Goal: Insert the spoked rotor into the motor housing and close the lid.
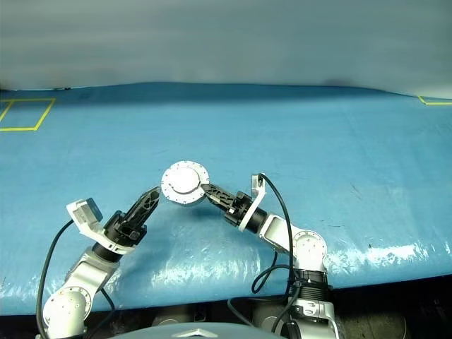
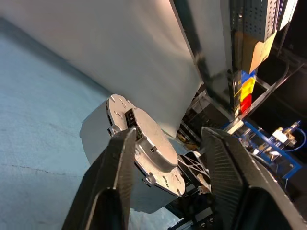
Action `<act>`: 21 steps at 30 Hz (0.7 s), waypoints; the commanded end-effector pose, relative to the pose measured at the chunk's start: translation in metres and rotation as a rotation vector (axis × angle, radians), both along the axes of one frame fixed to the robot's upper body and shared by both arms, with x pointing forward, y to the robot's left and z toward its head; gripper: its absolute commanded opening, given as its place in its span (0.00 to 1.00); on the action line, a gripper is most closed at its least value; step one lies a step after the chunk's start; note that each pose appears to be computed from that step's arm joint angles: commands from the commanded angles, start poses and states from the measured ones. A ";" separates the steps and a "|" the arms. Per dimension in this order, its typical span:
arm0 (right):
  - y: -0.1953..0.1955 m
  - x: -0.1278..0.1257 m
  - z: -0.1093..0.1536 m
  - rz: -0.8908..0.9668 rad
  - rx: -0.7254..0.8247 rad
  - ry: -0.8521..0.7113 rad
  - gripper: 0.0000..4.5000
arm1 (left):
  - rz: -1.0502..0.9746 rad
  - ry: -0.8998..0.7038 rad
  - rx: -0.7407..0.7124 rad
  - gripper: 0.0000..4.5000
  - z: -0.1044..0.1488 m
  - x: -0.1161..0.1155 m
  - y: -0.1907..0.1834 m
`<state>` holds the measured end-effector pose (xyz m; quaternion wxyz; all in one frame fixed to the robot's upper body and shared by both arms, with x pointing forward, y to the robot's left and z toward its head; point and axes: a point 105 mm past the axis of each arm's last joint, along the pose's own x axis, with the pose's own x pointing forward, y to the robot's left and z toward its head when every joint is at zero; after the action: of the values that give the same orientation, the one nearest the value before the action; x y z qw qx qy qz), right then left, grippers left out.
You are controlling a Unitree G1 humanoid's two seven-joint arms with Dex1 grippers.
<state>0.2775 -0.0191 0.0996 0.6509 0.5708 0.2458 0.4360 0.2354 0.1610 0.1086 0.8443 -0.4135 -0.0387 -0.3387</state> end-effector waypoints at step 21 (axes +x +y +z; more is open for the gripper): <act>0.009 -0.009 0.030 0.080 0.048 -0.112 0.28 | -0.094 0.178 -0.285 0.81 -0.024 0.029 -0.035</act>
<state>0.2717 -0.0144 0.1029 0.6485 0.5498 0.2608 0.4574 0.2619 0.1323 0.0849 0.7622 -0.5597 0.0014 -0.3254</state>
